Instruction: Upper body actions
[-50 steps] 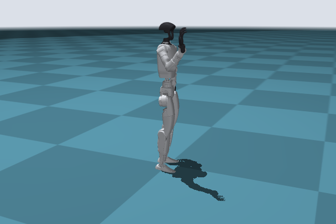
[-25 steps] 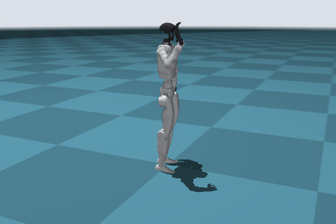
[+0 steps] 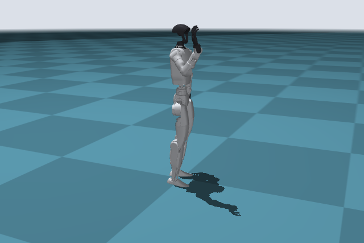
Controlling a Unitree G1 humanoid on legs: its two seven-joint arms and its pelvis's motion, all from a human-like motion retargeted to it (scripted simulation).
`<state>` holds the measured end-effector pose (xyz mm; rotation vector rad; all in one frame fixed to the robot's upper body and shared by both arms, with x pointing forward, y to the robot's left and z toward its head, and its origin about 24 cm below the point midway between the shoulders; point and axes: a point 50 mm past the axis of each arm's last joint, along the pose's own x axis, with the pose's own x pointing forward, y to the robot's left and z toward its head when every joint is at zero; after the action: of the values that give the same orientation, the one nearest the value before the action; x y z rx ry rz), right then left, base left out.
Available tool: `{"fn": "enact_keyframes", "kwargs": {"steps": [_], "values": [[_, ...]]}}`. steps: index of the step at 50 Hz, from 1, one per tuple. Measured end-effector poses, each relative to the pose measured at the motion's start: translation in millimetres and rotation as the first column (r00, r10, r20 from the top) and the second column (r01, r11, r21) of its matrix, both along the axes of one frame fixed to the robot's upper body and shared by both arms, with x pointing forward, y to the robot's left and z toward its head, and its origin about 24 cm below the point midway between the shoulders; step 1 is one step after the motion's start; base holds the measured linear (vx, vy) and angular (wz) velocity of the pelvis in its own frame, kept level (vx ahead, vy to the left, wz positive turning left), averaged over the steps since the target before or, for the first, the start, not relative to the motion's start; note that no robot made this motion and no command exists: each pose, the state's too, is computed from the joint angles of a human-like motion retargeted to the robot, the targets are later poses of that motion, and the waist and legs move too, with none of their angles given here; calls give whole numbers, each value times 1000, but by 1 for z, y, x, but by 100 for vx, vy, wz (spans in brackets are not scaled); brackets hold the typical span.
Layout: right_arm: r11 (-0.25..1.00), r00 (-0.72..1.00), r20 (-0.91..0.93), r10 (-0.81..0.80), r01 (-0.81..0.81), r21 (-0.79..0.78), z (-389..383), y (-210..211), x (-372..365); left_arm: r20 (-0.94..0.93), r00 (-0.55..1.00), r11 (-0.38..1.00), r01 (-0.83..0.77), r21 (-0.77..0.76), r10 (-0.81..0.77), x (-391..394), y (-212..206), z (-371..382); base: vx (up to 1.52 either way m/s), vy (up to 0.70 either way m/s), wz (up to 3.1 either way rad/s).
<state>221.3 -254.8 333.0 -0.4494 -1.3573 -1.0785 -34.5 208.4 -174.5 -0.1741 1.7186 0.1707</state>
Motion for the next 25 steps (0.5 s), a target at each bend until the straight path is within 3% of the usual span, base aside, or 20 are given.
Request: {"fn": "enact_keyframes", "kwargs": {"steps": [6,12,19,25], "values": [[948,981,17,195,-193,253,-7,-18,19,-15,1000,1000,3,-2,-3,-4,1,1,0,0,0],[944,984,22,175,-174,281,-1,-30,22,-11,1000,1000,-1,2,1,-3,3,1,0,0,0],[998,995,81,57,-54,-39,22,-5,-5,-6,1000,1000,3,7,-3,0,4,1,0,0,0],[919,968,248,26,75,-388,32,43,-44,10,1000,1000,7,4,-7,4,2,0,0,0,0]]}}
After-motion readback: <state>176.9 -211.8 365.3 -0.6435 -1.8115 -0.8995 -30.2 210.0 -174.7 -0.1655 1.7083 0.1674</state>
